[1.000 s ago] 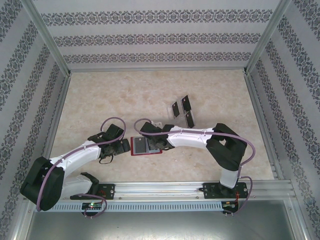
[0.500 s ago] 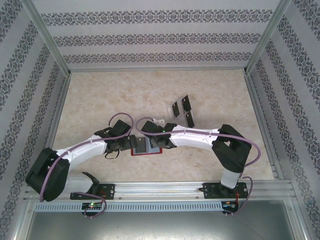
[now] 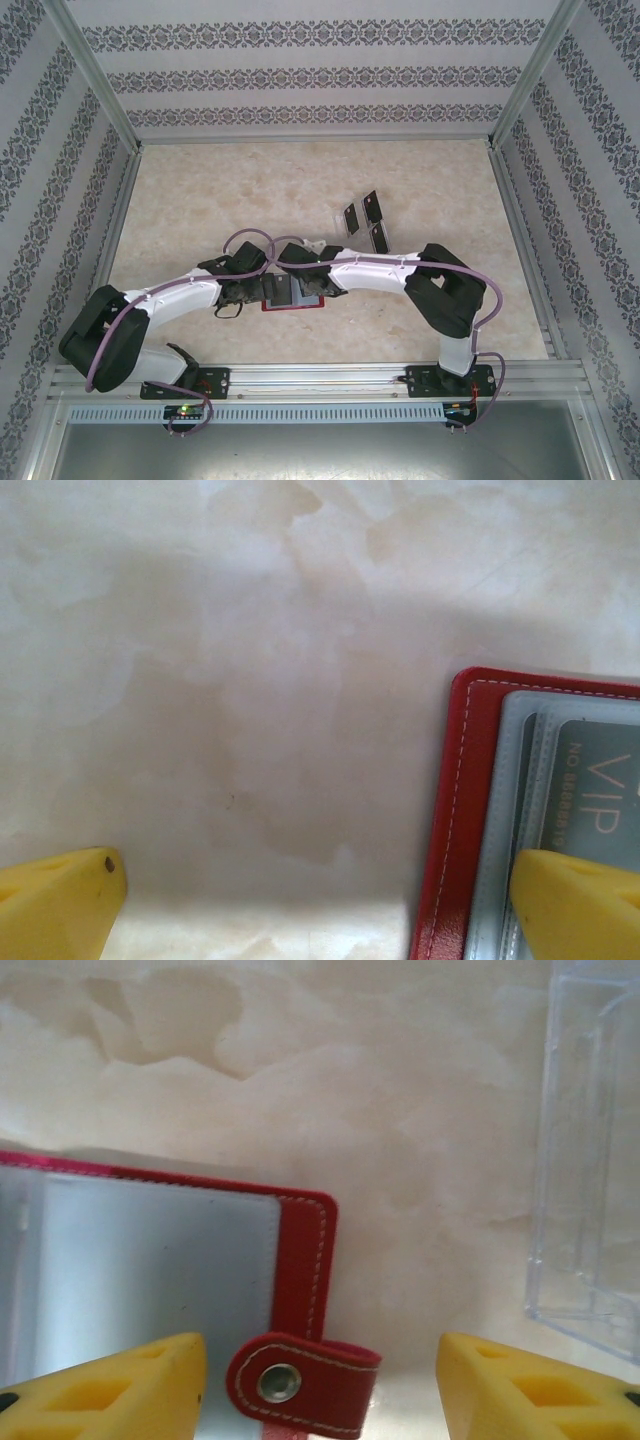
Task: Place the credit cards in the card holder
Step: Press the card holder at the bottom-center of the table.
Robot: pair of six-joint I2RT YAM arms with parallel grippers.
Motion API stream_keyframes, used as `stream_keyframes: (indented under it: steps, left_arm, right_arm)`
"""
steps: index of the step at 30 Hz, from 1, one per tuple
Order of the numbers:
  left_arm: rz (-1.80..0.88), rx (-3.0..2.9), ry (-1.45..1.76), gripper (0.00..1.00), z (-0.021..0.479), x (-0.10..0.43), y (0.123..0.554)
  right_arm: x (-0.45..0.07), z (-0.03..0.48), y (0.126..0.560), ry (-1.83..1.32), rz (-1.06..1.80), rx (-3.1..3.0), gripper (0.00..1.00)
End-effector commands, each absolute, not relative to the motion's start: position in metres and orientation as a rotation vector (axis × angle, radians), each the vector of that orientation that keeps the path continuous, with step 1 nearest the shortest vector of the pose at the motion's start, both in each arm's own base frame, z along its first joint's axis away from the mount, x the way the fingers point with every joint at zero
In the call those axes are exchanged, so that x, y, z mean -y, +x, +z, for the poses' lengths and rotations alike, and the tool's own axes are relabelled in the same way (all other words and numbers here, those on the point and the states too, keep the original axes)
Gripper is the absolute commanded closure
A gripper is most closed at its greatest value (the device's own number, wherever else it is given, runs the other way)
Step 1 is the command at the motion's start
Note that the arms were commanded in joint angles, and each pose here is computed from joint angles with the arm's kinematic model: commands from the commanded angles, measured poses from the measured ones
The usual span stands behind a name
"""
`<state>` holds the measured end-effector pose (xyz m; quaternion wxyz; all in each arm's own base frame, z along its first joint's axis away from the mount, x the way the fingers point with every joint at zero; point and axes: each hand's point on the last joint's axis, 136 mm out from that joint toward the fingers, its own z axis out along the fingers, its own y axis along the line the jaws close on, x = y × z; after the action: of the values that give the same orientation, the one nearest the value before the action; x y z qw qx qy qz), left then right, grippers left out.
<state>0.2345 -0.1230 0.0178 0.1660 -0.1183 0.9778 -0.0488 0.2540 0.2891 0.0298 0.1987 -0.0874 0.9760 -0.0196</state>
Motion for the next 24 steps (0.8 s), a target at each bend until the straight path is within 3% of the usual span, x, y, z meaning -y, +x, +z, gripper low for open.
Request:
stream_keyframes:
  steps: [1, 12, 24]
  left_arm:
    - [-0.109, -2.805, -0.320, 0.00, 0.005, 0.123, 0.230]
    - [-0.096, -2.813, -0.328, 0.00, 0.001, 0.120, 0.226]
    - [-0.104, -2.814, -0.330, 0.00, 0.001, 0.121, 0.227]
  right_arm:
    - [-0.273, 0.030, 0.259, -0.208, -0.132, -2.712, 0.40]
    - [-0.255, 0.041, 0.252, -0.160, -0.123, -2.686, 0.56]
    - [-0.235, 0.034, 0.247, -0.099, -0.135, -2.706, 0.59]
